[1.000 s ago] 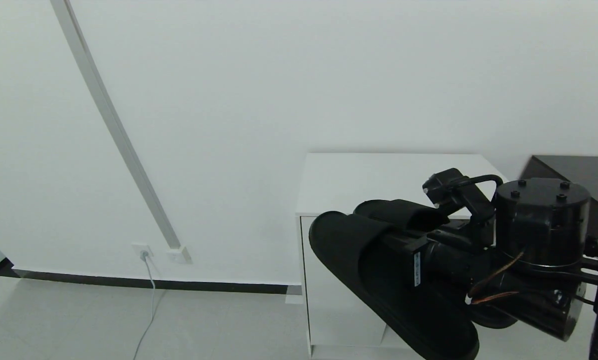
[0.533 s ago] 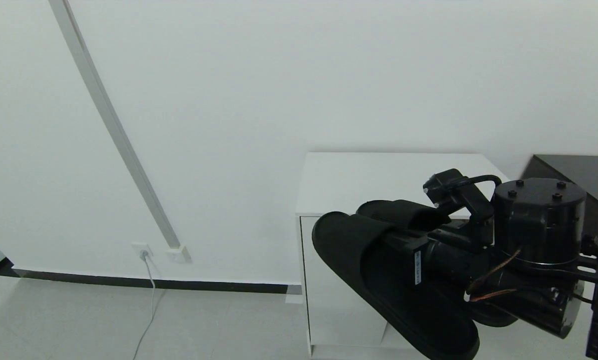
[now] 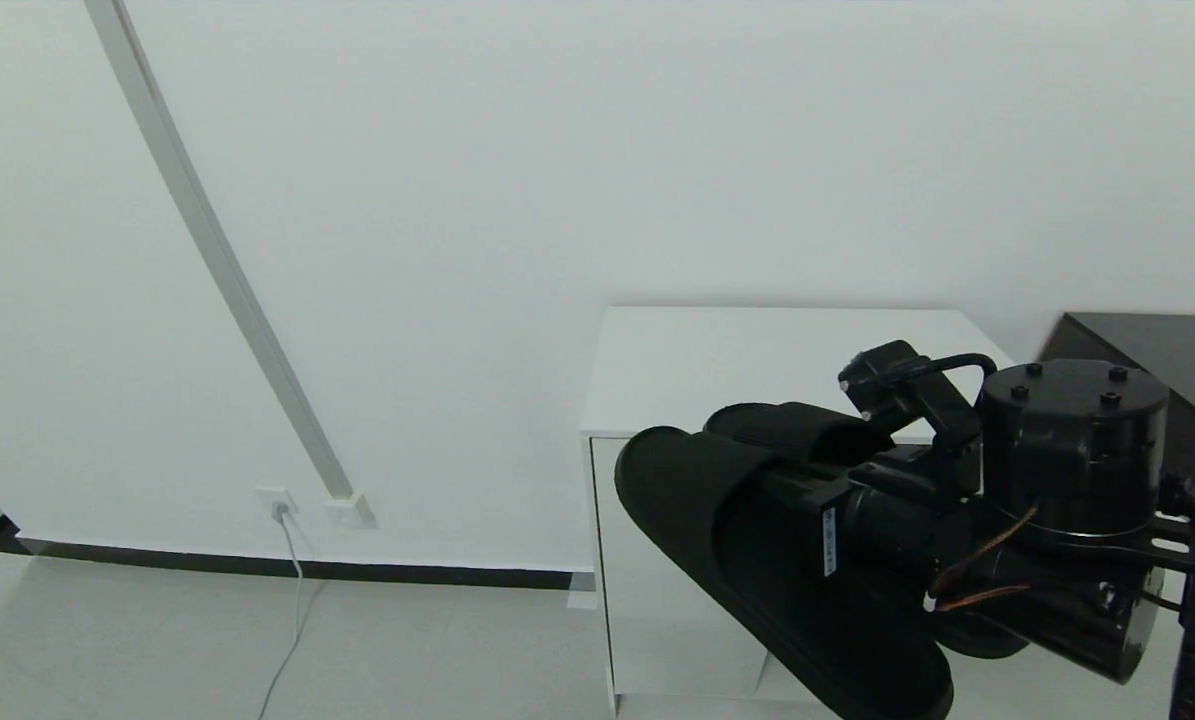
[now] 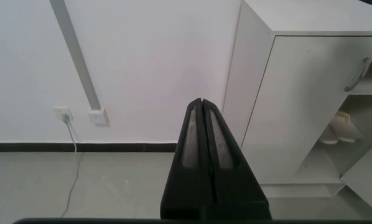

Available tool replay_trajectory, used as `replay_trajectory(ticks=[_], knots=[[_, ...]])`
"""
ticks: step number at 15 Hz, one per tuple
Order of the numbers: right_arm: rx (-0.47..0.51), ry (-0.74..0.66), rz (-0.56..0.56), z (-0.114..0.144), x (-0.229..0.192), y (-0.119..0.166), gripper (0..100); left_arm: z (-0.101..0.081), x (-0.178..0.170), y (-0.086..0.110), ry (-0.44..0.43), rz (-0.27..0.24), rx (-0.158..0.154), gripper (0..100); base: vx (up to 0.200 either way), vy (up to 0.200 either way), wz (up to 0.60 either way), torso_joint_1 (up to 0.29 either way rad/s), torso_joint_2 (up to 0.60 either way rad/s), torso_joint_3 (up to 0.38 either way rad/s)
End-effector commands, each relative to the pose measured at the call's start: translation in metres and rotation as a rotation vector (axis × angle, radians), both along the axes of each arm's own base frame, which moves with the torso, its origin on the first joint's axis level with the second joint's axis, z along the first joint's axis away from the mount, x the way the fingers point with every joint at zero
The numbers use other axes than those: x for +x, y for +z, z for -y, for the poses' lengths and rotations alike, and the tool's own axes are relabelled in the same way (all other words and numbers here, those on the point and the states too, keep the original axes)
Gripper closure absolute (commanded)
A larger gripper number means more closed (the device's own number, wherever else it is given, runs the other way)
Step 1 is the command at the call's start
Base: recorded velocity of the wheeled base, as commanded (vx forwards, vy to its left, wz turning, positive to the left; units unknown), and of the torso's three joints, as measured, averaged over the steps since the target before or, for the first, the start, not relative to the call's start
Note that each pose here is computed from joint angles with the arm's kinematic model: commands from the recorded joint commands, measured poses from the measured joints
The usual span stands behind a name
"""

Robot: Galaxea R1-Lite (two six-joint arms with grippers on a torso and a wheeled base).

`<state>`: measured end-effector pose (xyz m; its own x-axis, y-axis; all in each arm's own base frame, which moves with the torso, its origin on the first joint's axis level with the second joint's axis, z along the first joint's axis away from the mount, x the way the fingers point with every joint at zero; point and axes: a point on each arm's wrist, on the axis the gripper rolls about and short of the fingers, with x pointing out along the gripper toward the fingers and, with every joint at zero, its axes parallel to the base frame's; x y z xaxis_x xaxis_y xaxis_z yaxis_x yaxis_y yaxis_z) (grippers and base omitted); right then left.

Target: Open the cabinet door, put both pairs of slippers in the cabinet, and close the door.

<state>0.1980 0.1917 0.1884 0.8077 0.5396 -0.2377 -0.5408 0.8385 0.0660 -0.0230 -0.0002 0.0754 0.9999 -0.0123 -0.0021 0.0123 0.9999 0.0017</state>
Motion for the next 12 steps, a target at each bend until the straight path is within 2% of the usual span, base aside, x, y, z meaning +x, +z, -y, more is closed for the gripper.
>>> replay_trajectory(ticks=[1, 12], knots=[[-0.003, 0.001, -0.003, -0.001, 0.0, -0.001, 100, 0.0, 0.0, 0.0, 0.0, -0.001, 0.0, 100, 0.0, -0.2, 0.0, 0.012, 0.01, -0.002], [0.008, -0.005, 0.023, 0.001, -0.011, 0.006, 100, 0.0, 0.0, 0.0, 0.0, -0.001, 0.001, 100, 0.0, -0.2, 0.0, 0.002, 0.0, 0.001]])
